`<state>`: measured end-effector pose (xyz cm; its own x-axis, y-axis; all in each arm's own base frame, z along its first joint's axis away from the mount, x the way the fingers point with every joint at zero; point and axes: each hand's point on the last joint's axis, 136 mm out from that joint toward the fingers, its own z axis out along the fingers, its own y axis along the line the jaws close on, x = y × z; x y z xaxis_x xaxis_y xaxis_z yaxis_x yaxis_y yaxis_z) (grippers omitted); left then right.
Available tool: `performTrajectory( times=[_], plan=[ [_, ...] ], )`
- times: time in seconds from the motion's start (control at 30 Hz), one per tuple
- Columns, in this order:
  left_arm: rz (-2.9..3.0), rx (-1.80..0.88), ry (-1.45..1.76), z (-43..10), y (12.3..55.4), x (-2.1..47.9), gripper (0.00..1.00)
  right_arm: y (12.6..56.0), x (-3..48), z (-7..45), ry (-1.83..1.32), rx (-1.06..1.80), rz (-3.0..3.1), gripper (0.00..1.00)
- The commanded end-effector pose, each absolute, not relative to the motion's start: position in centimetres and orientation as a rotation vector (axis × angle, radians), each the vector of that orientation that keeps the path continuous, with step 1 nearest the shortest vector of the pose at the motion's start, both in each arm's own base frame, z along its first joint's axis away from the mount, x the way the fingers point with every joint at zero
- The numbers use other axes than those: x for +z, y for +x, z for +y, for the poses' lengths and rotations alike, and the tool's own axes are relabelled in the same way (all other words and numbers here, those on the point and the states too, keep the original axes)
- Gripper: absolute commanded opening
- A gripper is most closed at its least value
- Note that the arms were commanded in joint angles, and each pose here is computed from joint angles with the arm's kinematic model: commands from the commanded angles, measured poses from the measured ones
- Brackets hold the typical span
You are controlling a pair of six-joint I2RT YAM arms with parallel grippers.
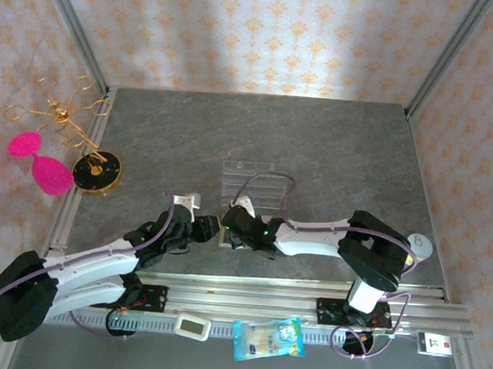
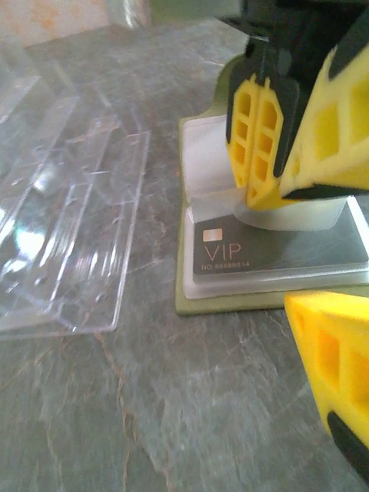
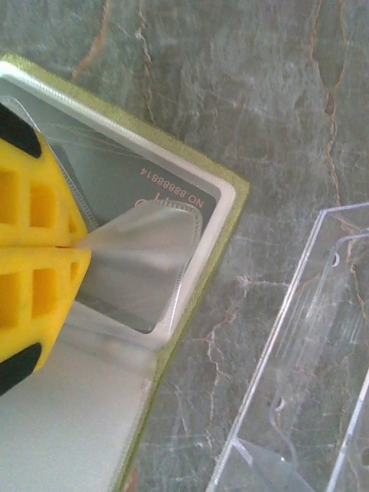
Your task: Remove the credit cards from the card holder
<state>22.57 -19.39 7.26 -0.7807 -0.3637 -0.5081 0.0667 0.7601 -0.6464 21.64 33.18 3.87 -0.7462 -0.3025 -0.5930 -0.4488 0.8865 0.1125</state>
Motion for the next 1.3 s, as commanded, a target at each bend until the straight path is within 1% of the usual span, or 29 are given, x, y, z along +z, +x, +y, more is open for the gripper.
performTrajectory(
  times=[0.0,0.13,0.37,0.43,0.5,0.53,0.57,0.73,0.97,1.03,1.07,1.17,1.27],
  plan=[
    [2.309,-0.978,-0.173,-21.1,22.7,7.5,0.30,21.1,5.5,34.2,-0.486,0.495,2.431,0.00],
    [2.333,-1.009,-0.136,-22.6,22.8,7.2,0.22,20.4,6.7,34.3,-0.448,0.609,2.405,0.00],
    [2.423,-0.992,-0.042,-25.5,22.5,5.8,0.10,20.0,6.7,33.8,-0.389,0.642,2.419,0.01],
    [2.450,-0.994,-0.020,-26.2,22.3,5.4,0.09,20.3,7.1,33.0,-0.344,0.628,2.408,0.18],
    [2.454,-1.003,0.004,-26.9,22.1,5.6,0.09,20.5,7.8,31.9,-0.291,0.615,2.388,0.29],
    [2.451,-1.009,0.018,-27.3,22.1,5.8,0.10,20.6,8.1,31.2,-0.253,0.603,2.374,0.33],
    [2.454,-1.013,0.030,-27.7,22.1,6.0,0.10,20.7,8.4,30.5,-0.222,0.595,2.362,0.34],
    [2.506,-1.030,0.110,-30.0,21.6,5.4,0.12,20.4,9.8,27.1,-0.091,0.600,2.317,0.36],
    [2.611,-1.003,0.217,-32.7,21.3,3.2,0.12,20.0,10.9,25.0,-0.005,0.665,2.307,0.36],
    [2.599,-0.990,0.202,-32.5,21.5,3.4,0.12,20.1,11.2,24.8,0.011,0.689,2.306,0.36],
    [2.573,-0.990,0.184,-32.2,21.7,4.1,0.12,20.2,11.4,24.8,0.013,0.708,2.306,0.34],
    [2.493,-0.968,0.110,-30.4,22.2,6.1,0.19,20.3,11.9,25.7,-0.017,0.800,2.309,0.31],
    [2.434,-0.923,0.019,-27.8,22.6,7.5,0.20,20.4,12.4,27.2,-0.085,0.877,2.324,0.29]
  ],
)
